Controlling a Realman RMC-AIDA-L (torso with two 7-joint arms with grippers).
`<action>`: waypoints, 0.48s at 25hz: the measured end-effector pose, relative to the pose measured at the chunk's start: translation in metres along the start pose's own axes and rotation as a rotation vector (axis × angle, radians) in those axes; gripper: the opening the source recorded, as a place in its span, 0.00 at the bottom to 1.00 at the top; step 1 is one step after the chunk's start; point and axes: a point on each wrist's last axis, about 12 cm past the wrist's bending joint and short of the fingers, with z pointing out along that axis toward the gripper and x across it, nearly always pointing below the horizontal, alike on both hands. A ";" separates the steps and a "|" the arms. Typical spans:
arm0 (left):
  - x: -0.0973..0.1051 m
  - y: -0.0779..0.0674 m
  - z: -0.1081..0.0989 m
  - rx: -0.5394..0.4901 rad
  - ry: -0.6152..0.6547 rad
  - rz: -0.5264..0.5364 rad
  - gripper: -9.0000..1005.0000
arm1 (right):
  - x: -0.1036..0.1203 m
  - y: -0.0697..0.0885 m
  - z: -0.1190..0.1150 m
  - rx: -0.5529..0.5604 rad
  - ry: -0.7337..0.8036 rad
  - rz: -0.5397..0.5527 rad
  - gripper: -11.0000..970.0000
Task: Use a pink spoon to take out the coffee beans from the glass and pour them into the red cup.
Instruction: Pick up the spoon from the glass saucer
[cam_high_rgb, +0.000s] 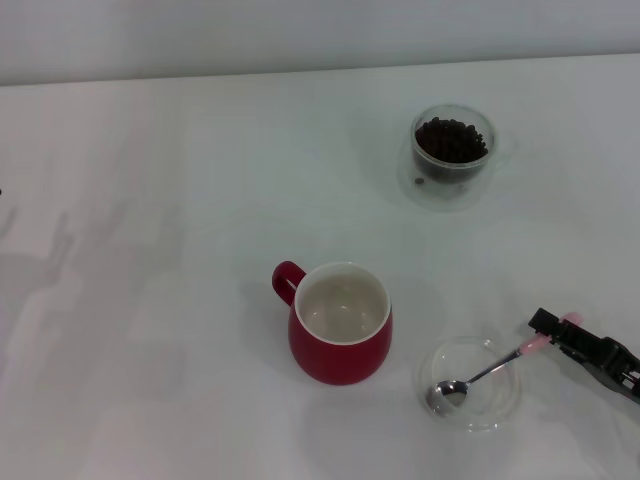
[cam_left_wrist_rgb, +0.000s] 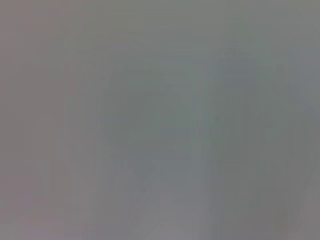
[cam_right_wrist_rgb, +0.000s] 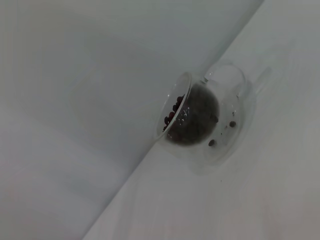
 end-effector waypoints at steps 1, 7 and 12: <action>0.001 0.000 0.000 -0.002 0.005 0.000 0.64 | 0.000 0.000 0.000 0.000 -0.001 0.001 0.42; 0.002 0.001 0.001 -0.004 0.015 0.001 0.64 | 0.000 0.001 0.001 -0.009 -0.003 0.004 0.34; 0.002 0.001 0.001 -0.004 0.015 0.002 0.64 | 0.000 0.001 0.001 -0.009 -0.006 0.005 0.26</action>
